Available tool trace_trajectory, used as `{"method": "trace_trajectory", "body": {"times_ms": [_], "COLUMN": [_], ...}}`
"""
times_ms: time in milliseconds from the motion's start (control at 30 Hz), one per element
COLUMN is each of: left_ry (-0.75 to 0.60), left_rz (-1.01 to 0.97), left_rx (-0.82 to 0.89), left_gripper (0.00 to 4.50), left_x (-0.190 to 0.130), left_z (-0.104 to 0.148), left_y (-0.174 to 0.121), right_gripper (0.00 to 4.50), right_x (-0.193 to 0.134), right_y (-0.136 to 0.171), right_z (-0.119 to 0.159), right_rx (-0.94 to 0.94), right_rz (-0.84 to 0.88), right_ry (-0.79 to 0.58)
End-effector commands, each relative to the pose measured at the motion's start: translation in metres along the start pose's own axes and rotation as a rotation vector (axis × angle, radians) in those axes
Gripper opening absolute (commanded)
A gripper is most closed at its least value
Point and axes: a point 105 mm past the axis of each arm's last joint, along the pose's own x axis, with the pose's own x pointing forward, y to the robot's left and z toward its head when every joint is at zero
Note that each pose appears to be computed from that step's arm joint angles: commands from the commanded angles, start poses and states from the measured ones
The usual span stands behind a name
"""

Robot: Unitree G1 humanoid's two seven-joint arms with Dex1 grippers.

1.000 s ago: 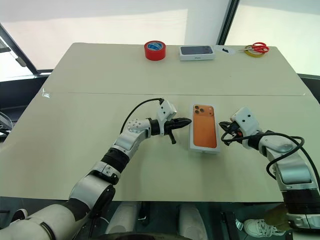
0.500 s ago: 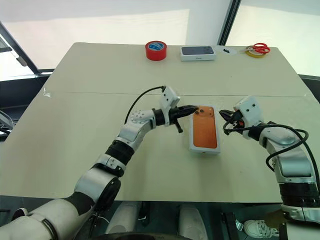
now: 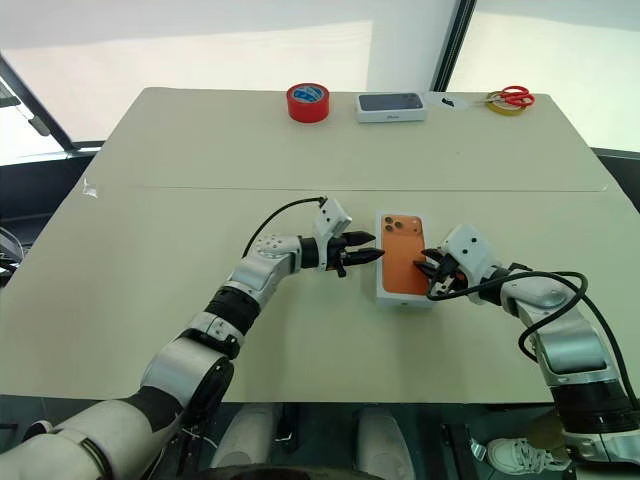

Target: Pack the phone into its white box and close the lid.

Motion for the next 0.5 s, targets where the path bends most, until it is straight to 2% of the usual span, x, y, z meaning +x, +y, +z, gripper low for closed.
{"method": "trace_trajectory", "body": {"times_ms": [33, 67, 100, 133, 167, 267, 367, 500], "left_ry": [-0.112, -0.114, -0.116, -0.117, -0.118, -0.092, -0.017, 0.035], "left_rz": [-0.028, -0.031, -0.037, -0.036, -0.01, 0.087, 0.105, 0.165], "left_rx": [0.069, 0.073, 0.083, 0.088, 0.101, 0.166, 0.07, 0.096], "left_gripper": [3.75, 4.11, 4.5, 4.5, 4.5, 4.5, 4.5, 4.5], "left_x": [-0.026, -0.037, -0.051, -0.067, -0.083, -0.123, -0.16, -0.203], "left_z": [0.035, 0.037, 0.04, 0.044, 0.047, 0.05, 0.037, 0.028], "left_y": [-0.001, -0.001, 0.0, 0.002, 0.007, 0.019, 0.019, 0.018], "right_gripper": [2.86, 3.22, 3.77, 4.24, 4.38, 4.38, 4.38, 4.38], "right_x": [-0.012, -0.016, -0.022, -0.029, -0.035, -0.048, -0.06, -0.074], "right_y": [-0.001, 0.001, 0.005, 0.008, 0.009, 0.004, -0.011, -0.03], "right_z": [0.011, 0.015, 0.018, 0.021, 0.021, 0.024, 0.027, 0.026], "right_rx": [0.032, 0.022, -0.038, -0.088, -0.109, -0.069, -0.029, -0.072], "right_rz": [0.04, 0.061, 0.082, 0.094, 0.104, 0.115, 0.099, 0.056], "right_ry": [-0.063, -0.083, -0.1, -0.112, -0.115, -0.134, -0.154, -0.159]}}
